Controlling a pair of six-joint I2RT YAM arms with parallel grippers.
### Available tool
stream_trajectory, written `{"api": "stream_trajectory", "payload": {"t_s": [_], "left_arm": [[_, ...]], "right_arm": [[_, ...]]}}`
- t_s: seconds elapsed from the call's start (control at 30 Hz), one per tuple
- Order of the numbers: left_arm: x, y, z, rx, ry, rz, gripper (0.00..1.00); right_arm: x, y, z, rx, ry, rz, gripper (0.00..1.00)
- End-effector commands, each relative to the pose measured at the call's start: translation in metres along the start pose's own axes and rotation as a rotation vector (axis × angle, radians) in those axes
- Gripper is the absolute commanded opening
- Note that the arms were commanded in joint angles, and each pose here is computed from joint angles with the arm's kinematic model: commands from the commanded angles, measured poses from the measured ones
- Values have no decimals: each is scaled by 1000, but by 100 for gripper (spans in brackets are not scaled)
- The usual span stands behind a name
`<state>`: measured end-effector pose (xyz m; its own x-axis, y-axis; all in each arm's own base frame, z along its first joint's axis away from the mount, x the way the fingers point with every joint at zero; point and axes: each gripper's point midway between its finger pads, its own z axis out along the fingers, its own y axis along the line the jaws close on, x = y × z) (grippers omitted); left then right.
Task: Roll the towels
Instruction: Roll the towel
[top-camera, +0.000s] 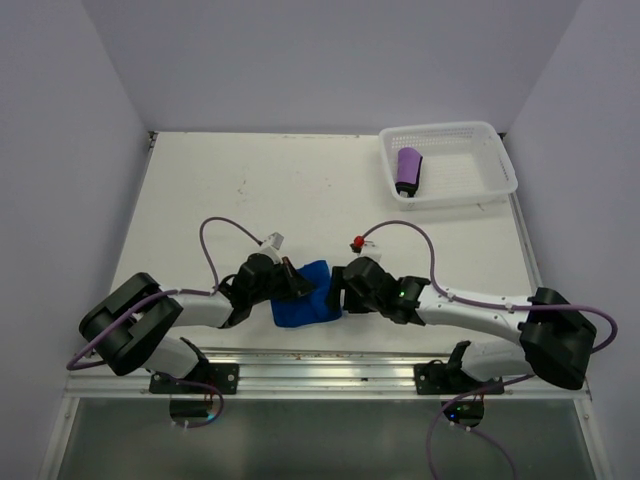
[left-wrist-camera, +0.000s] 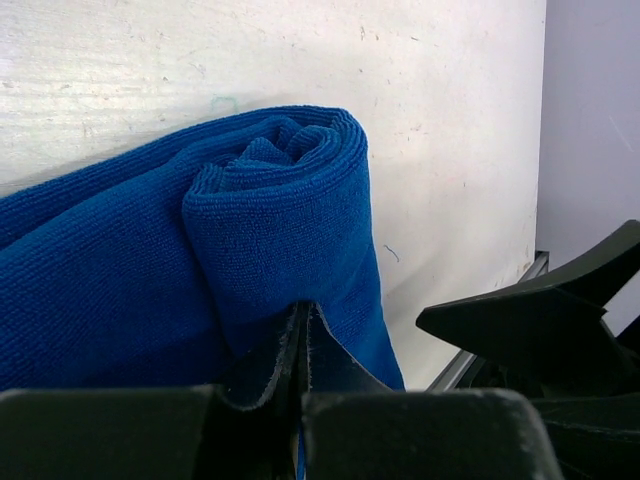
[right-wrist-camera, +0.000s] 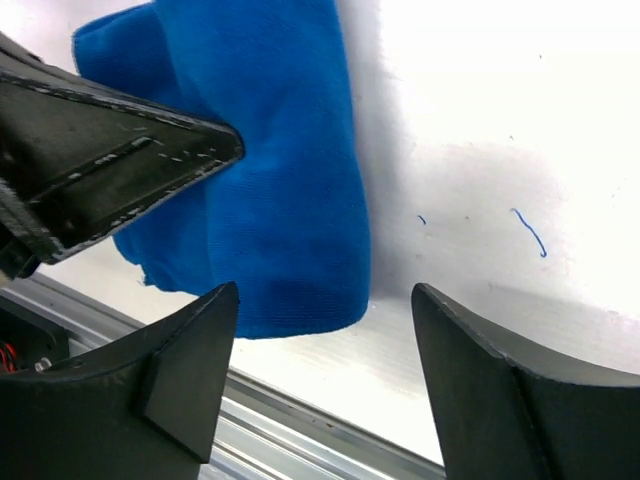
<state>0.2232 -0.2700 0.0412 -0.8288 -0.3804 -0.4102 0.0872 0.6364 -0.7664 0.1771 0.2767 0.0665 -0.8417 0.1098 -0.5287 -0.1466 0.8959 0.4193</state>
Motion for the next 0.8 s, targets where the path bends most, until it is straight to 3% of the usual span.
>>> {"api": "stream_trajectory", "payload": {"t_s": [0.0,0.23,0.43,0.77], "left_arm": [[2,17,-1,-64,-14,28,0],[4,23,-3,-82,-11,27,0],[7,31,-7,-110,-14,22,0],[6,34,-8,-127,-23,17,0]], "right_arm": [[6,-8,6,5,-2,78,77],[14,5,23,-86,23,146,88],[18,15,32,-153,30,189,88],[32,6,45,-112,72,173,67]]}}
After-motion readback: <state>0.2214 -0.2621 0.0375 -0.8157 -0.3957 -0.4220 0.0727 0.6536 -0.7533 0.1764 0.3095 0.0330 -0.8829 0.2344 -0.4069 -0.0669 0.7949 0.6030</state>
